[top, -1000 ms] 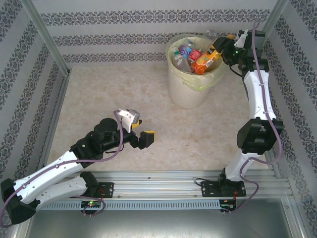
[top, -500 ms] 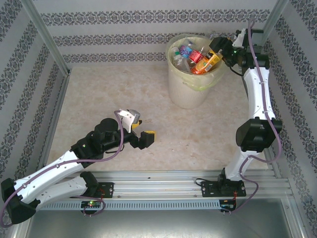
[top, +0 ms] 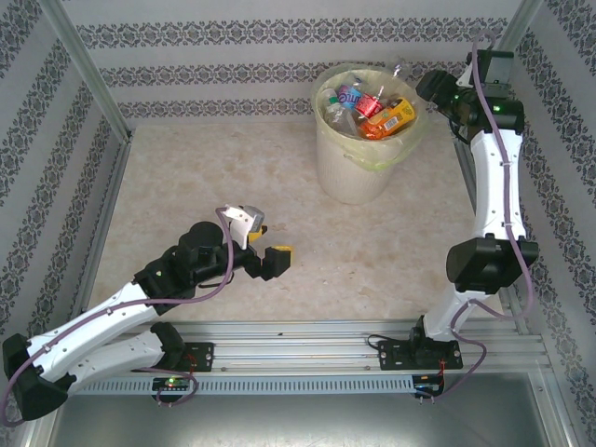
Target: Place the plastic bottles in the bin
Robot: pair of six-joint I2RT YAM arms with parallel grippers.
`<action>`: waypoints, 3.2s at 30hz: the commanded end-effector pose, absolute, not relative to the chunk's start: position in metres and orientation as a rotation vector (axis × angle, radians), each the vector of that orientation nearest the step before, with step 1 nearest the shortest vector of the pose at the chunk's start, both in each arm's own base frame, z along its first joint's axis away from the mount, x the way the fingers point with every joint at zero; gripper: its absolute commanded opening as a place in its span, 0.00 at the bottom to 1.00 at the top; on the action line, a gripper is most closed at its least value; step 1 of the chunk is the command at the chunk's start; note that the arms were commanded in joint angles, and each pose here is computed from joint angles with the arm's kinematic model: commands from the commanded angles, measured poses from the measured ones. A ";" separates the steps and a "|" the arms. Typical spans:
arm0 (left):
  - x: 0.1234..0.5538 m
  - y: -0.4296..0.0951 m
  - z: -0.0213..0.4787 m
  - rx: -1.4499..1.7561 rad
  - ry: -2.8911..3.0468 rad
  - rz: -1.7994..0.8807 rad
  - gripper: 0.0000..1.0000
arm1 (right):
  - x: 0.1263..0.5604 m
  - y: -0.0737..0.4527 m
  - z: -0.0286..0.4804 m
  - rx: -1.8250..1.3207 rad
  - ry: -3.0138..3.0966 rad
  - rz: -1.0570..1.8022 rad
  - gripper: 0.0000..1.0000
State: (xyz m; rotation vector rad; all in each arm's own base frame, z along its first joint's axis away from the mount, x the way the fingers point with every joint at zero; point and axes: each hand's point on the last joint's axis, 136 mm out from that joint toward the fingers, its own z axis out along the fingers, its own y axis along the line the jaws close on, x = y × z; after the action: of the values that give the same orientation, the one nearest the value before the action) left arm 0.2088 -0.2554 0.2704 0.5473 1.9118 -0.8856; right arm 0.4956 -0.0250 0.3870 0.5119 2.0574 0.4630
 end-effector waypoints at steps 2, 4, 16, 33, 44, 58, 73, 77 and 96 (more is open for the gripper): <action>0.205 -0.261 0.271 0.566 1.925 -0.905 1.00 | 0.497 -0.012 0.393 0.423 2.073 0.484 0.65; 0.205 -0.262 0.271 0.566 1.925 -0.908 1.00 | 0.501 -0.004 0.389 0.390 2.092 0.493 0.62; 0.203 -0.259 0.270 0.560 1.930 -0.906 1.00 | 0.513 0.028 0.346 0.307 2.212 0.498 0.53; 0.201 -0.254 0.272 0.541 1.925 -0.912 1.00 | 0.513 0.057 0.324 0.224 2.303 0.476 0.45; 0.205 -0.248 0.283 0.546 1.888 -0.853 1.00 | 0.483 0.057 0.397 0.168 2.135 0.497 0.57; 0.224 -0.229 0.314 0.474 1.803 -0.698 1.00 | 0.392 0.058 0.450 0.049 1.887 0.504 0.98; 0.263 -0.164 0.273 0.274 1.822 -0.268 1.00 | 0.323 0.029 0.351 0.074 1.745 0.297 0.98; 0.269 -0.138 0.255 0.180 1.842 -0.161 1.00 | 0.319 0.026 0.303 0.049 1.768 0.249 0.98; 0.274 -0.040 0.189 -0.103 1.923 0.111 1.00 | 0.355 0.020 0.133 -0.020 1.819 -0.104 0.98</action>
State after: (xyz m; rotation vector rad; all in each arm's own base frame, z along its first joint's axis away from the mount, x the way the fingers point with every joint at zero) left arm 0.2717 -0.0507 0.1884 -0.0746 1.9423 0.0632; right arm 0.3377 0.0266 0.1005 -0.0416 2.0041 -0.0416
